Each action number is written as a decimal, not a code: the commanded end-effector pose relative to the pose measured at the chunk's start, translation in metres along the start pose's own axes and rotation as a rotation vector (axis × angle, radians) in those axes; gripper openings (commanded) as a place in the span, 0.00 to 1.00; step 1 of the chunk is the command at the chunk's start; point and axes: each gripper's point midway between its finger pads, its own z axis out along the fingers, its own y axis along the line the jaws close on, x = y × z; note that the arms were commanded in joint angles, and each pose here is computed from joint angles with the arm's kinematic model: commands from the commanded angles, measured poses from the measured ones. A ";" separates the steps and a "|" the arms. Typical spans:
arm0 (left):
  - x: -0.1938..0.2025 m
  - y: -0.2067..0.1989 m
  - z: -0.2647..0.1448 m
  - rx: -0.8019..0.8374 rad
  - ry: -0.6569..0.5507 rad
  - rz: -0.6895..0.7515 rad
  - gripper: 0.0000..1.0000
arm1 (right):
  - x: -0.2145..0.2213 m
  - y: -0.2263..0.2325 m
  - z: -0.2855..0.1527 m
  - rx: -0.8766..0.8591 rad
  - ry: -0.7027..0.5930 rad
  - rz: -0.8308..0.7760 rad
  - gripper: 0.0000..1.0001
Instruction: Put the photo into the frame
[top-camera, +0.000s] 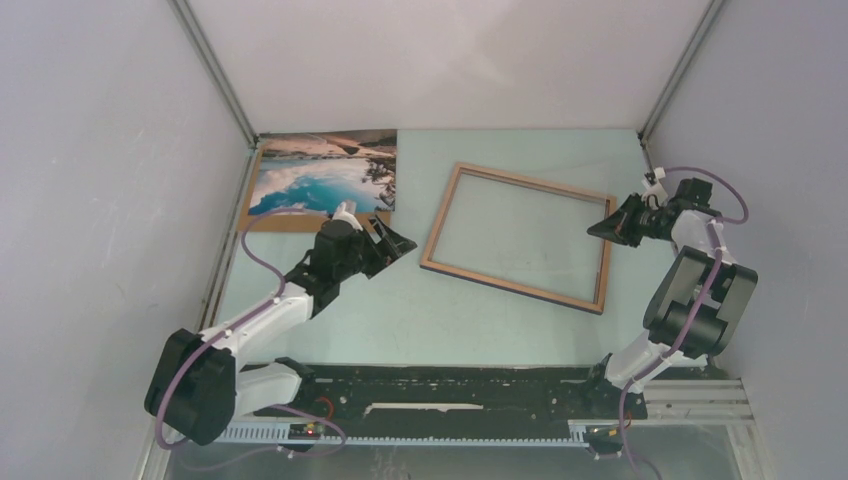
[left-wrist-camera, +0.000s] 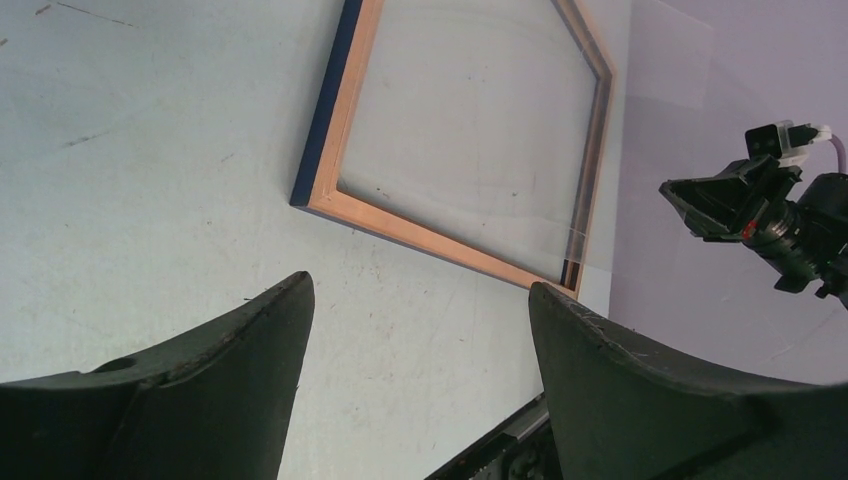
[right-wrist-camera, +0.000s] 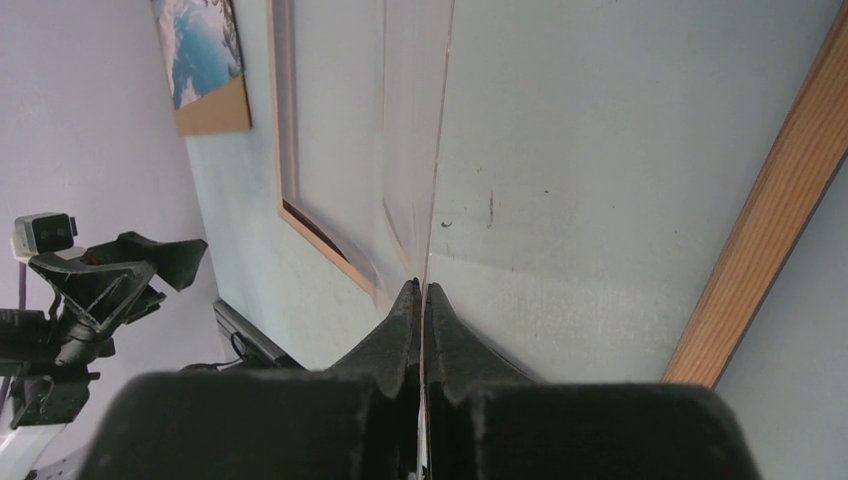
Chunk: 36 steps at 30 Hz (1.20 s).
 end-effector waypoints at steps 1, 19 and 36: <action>-0.014 -0.022 -0.001 0.066 -0.022 0.026 0.83 | -0.003 0.004 -0.005 -0.028 -0.010 -0.032 0.00; -0.016 -0.022 -0.002 0.064 -0.026 0.027 0.83 | -0.010 -0.001 -0.004 -0.052 -0.008 -0.007 0.00; -0.017 -0.022 -0.001 0.063 -0.019 0.035 0.83 | -0.008 -0.003 -0.014 -0.041 -0.018 -0.013 0.00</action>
